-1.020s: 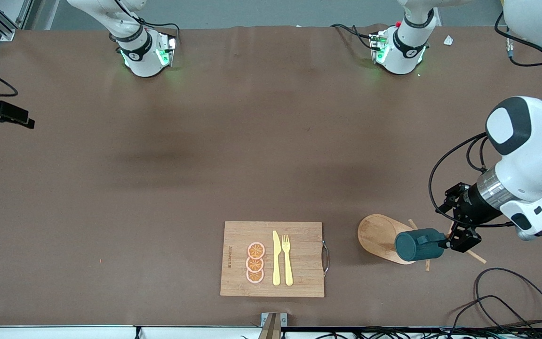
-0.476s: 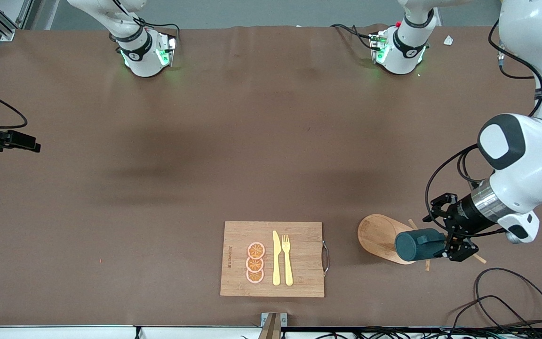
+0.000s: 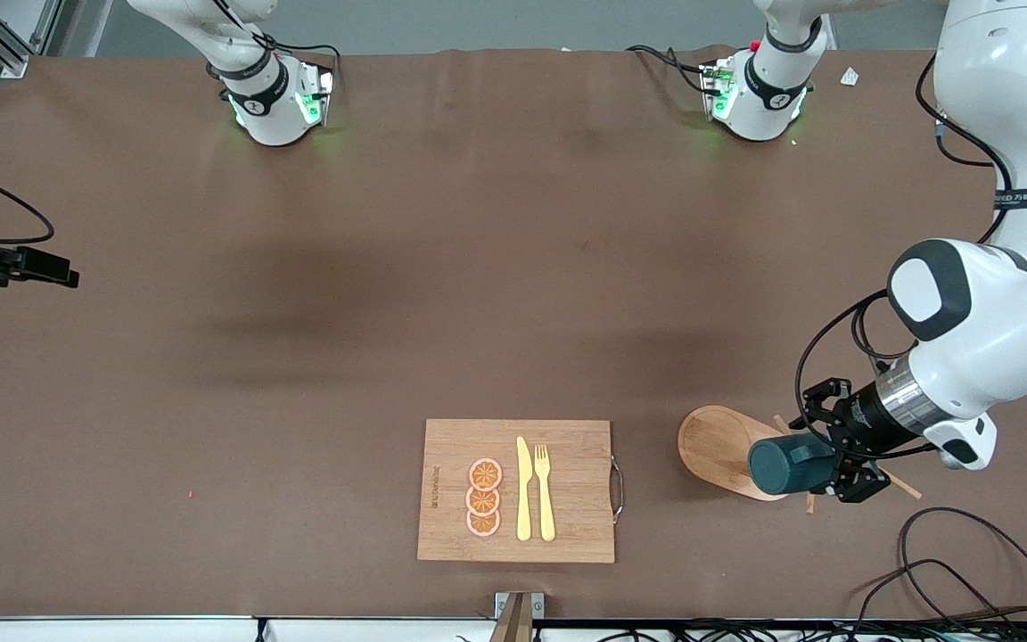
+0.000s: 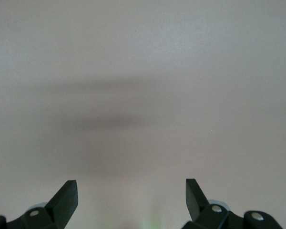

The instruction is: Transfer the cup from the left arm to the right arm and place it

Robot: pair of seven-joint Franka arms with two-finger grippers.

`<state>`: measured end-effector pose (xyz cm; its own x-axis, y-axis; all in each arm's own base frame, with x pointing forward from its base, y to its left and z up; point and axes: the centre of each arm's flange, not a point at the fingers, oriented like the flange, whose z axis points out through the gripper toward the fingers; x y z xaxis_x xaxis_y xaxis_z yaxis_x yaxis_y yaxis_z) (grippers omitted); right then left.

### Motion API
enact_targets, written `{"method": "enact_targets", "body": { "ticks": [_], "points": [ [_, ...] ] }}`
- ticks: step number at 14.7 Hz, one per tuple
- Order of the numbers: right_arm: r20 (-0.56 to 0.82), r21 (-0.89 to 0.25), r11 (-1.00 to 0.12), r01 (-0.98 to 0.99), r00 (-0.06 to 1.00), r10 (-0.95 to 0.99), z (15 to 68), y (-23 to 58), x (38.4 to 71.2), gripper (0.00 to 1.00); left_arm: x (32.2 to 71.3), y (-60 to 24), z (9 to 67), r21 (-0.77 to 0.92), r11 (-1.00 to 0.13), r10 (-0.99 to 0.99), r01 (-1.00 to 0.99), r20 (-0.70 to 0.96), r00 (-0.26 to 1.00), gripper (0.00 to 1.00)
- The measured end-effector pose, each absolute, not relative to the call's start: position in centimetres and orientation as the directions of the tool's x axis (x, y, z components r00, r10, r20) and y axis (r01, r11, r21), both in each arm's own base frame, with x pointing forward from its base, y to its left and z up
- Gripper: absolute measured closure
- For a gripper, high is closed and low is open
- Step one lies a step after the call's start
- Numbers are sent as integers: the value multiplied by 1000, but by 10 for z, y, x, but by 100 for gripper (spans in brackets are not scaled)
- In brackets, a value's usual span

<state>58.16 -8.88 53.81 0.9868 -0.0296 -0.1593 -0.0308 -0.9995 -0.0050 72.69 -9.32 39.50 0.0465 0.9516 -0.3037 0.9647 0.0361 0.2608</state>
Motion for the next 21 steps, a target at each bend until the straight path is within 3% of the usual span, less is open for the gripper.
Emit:
{"method": "enact_targets", "body": {
  "ticks": [10,12,14,21],
  "points": [
    [-170,-7,-1000,-25,985,-24,537,-85,581,0,733,-92,373,267,52,951,962,-308,34,0],
    [-172,-7,-1000,-25,985,-24,537,-85,581,0,733,-92,373,271,54,950,961,-309,34,2],
    [-176,-8,-1000,-25,984,-24,537,-85,580,0,734,-92,375,275,57,950,960,-311,33,13],
    [-177,-8,-1000,-25,984,-24,536,-85,580,0,736,-93,379,283,60,949,957,-314,33,15]
  ]
}}
